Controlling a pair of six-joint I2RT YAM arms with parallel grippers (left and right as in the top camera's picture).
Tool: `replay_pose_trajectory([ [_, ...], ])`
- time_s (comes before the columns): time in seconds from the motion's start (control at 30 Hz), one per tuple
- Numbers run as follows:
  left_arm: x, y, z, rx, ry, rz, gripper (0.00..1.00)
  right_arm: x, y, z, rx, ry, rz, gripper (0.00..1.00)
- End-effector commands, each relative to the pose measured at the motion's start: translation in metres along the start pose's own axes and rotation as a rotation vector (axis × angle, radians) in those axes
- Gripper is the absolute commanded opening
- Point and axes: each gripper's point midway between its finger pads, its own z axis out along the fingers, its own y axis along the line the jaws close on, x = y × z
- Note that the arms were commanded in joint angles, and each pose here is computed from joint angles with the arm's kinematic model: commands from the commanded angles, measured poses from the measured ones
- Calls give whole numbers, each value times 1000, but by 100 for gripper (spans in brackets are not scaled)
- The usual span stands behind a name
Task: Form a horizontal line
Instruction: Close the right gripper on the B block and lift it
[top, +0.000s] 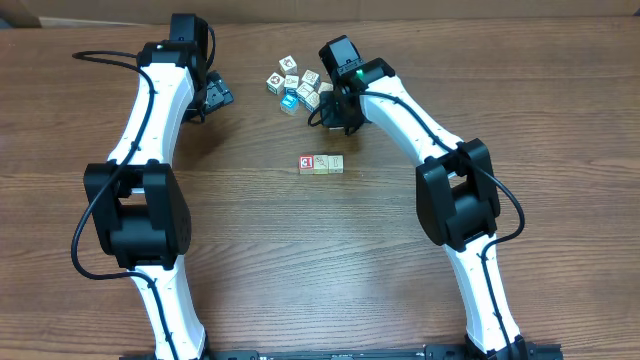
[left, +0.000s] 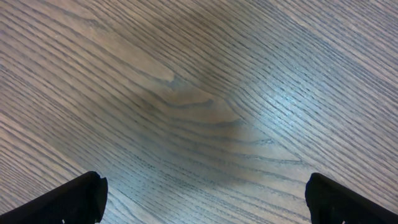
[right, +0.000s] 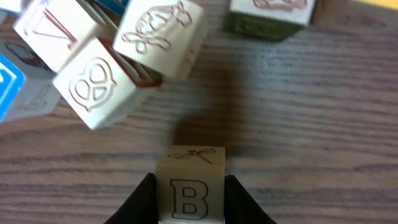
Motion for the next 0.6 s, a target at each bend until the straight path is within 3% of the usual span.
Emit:
replay_pose_trajectory([
  [0.0, -3, -5, 2, 7, -3, 5, 100, -10, -3, -20, 0, -33, 9, 24],
  [0.57, -3, -5, 2, 7, -3, 5, 100, 22, -39, -23, 82, 120, 186, 24],
])
